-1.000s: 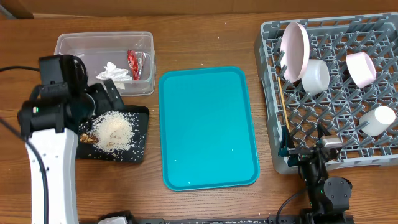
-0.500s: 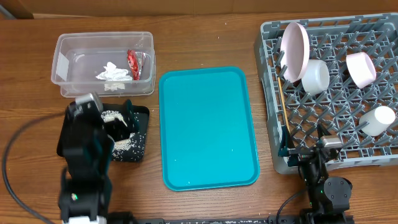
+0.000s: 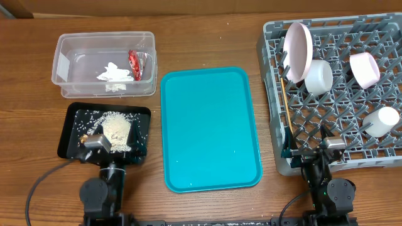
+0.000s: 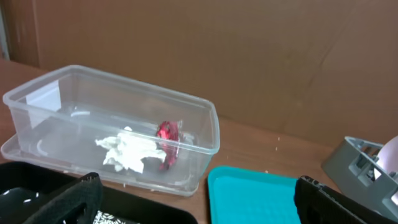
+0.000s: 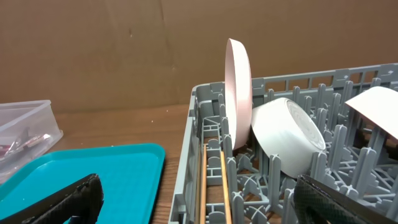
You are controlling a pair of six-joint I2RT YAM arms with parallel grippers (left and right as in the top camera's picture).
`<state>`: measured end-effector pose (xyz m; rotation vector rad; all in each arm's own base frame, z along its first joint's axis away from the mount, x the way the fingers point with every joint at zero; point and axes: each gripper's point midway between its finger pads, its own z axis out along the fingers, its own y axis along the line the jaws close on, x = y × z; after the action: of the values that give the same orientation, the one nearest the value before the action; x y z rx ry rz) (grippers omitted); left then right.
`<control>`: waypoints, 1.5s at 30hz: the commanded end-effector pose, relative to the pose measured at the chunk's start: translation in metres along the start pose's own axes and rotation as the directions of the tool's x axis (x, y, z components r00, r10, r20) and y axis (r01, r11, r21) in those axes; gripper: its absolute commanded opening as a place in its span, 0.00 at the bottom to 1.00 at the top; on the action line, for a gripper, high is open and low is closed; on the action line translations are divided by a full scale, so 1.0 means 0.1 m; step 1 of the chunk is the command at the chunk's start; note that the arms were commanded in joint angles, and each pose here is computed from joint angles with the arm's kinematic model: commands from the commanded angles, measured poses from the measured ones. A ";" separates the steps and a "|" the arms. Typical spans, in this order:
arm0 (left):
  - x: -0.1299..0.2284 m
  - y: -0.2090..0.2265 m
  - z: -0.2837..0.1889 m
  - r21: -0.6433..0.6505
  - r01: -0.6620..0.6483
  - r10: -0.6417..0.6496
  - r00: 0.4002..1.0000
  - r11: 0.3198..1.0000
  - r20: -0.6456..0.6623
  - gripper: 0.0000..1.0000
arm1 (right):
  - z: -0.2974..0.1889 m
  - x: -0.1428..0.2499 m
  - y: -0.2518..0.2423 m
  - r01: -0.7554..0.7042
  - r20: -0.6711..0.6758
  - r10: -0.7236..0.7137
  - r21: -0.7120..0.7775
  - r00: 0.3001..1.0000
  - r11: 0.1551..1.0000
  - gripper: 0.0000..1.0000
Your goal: Sort waste into correct bins and load items into the dishwasher
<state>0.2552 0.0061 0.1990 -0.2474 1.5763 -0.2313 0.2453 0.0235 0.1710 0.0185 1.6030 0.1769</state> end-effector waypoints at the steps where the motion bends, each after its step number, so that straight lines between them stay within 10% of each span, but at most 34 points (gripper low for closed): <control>1: 0.05 0.04 -0.04 -0.011 -0.020 0.021 0.998 1.000 0.053 1.00 | 0.00 0.01 0.00 0.003 0.005 -0.003 -0.003 1.000 1.000 1.00; 36: 0.35 0.23 -0.09 -0.104 -0.093 0.091 0.996 0.990 -0.026 1.00 | 0.00 0.01 0.00 0.003 0.005 -0.003 -0.003 1.000 1.000 1.00; 45: 0.47 -0.08 -0.09 0.080 -0.245 0.250 0.967 0.966 -0.059 1.00 | 0.00 0.01 0.00 0.003 0.005 -0.003 -0.003 1.000 1.000 1.00</control>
<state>0.2464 -0.0003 0.1556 -0.1491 1.6483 -0.1173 0.2453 0.0235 0.1710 0.0188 1.6030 0.1772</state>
